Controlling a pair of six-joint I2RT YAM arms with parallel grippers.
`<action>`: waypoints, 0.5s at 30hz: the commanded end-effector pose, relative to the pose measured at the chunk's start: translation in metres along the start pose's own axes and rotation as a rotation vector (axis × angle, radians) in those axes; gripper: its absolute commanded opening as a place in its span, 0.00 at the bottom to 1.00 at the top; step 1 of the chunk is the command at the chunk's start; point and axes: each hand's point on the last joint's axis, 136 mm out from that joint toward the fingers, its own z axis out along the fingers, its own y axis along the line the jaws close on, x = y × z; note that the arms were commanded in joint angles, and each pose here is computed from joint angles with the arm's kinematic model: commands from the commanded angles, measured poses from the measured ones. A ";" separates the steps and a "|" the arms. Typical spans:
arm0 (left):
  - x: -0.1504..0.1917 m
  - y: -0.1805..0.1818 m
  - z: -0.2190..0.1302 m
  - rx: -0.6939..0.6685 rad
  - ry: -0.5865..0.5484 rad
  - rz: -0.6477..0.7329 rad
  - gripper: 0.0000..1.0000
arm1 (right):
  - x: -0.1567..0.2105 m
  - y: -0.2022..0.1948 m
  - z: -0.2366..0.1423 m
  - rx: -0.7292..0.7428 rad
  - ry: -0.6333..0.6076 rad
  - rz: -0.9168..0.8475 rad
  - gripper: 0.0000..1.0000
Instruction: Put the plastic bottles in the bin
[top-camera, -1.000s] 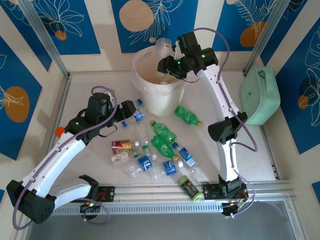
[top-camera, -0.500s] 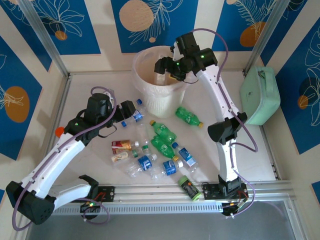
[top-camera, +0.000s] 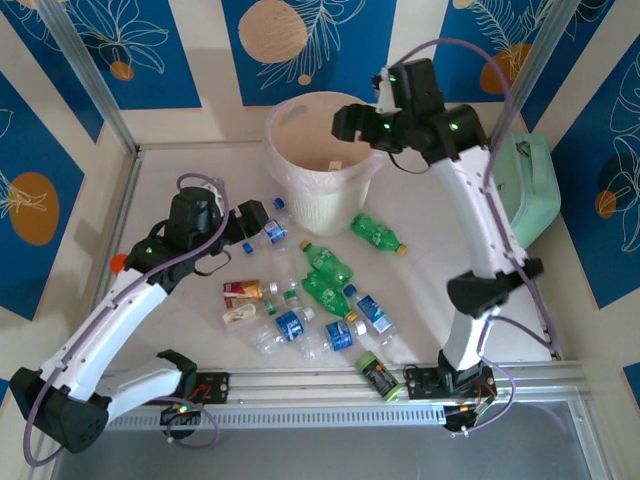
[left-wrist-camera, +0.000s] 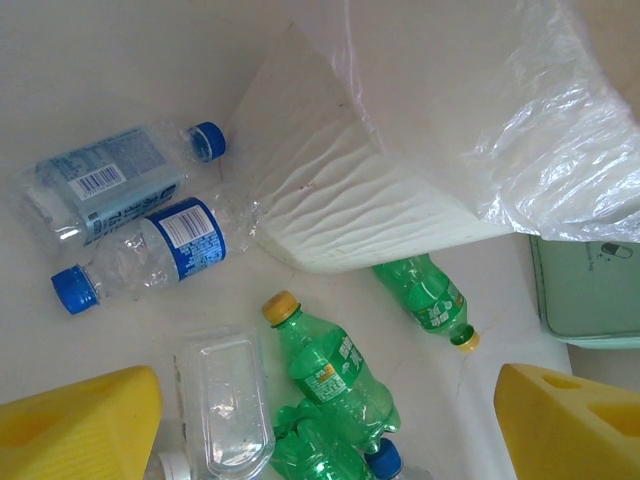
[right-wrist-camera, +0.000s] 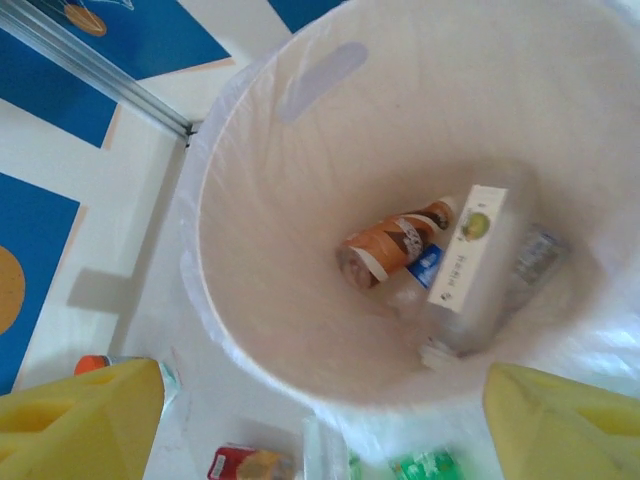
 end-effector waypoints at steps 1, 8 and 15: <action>-0.003 0.011 -0.005 -0.035 -0.025 -0.009 0.86 | 0.008 -0.035 -0.024 0.078 -0.050 -0.007 0.85; -0.001 0.034 -0.003 -0.109 -0.038 -0.071 0.87 | 0.105 -0.117 -0.019 0.106 0.086 0.191 0.86; 0.001 0.034 0.001 -0.071 -0.021 -0.130 0.87 | 0.170 -0.169 0.035 0.105 0.275 0.321 0.87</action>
